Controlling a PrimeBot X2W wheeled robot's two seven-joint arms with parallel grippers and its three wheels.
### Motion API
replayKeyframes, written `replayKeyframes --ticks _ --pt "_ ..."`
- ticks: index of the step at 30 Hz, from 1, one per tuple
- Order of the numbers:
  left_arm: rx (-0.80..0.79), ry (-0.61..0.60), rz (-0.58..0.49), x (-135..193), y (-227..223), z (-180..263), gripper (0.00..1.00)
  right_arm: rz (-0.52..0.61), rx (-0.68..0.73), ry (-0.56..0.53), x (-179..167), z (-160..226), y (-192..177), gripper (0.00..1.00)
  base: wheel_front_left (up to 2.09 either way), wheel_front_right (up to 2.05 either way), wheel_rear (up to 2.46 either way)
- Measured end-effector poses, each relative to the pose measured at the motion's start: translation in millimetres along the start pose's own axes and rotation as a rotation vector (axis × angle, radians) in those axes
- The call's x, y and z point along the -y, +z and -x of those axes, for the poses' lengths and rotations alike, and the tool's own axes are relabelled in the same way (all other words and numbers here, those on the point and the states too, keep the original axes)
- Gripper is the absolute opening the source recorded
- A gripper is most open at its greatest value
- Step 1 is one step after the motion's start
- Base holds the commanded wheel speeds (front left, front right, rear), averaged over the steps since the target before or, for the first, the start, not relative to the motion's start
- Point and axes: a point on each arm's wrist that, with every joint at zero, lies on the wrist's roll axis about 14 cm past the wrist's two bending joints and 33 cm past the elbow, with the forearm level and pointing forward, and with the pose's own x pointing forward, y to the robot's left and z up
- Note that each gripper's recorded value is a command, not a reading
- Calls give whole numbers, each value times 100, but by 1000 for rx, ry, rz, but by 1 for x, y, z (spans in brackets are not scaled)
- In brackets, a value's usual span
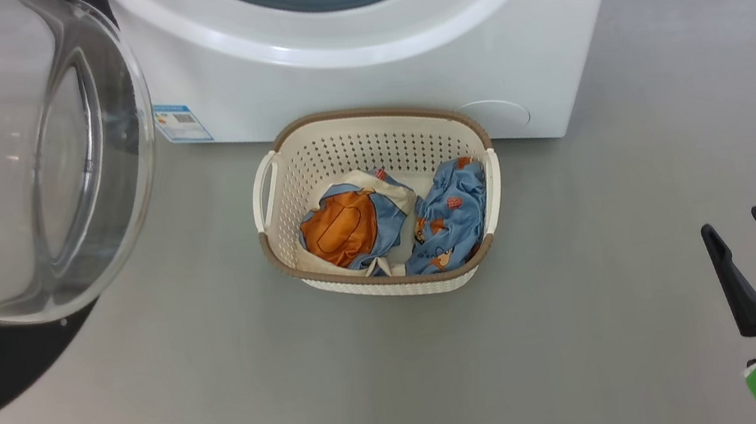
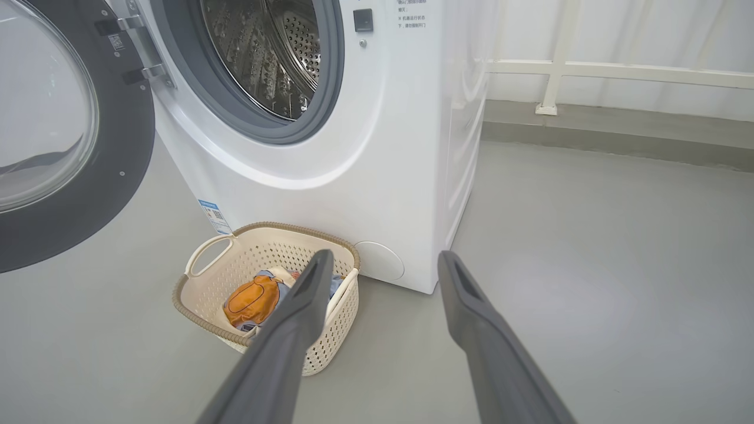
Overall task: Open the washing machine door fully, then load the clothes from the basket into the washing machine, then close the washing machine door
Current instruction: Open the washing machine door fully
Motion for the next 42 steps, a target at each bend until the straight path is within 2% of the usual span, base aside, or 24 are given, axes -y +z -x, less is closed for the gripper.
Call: replayKeyframes --ticks 24,42 --pt "-14 166 -66 -33 -5 -62 0 23 -16 54 11 -57 -22 91 0 0 0" --pt "-47 218 -87 -33 -23 -94 0 26 -50 62 20 -78 -49 90 0 0 0"
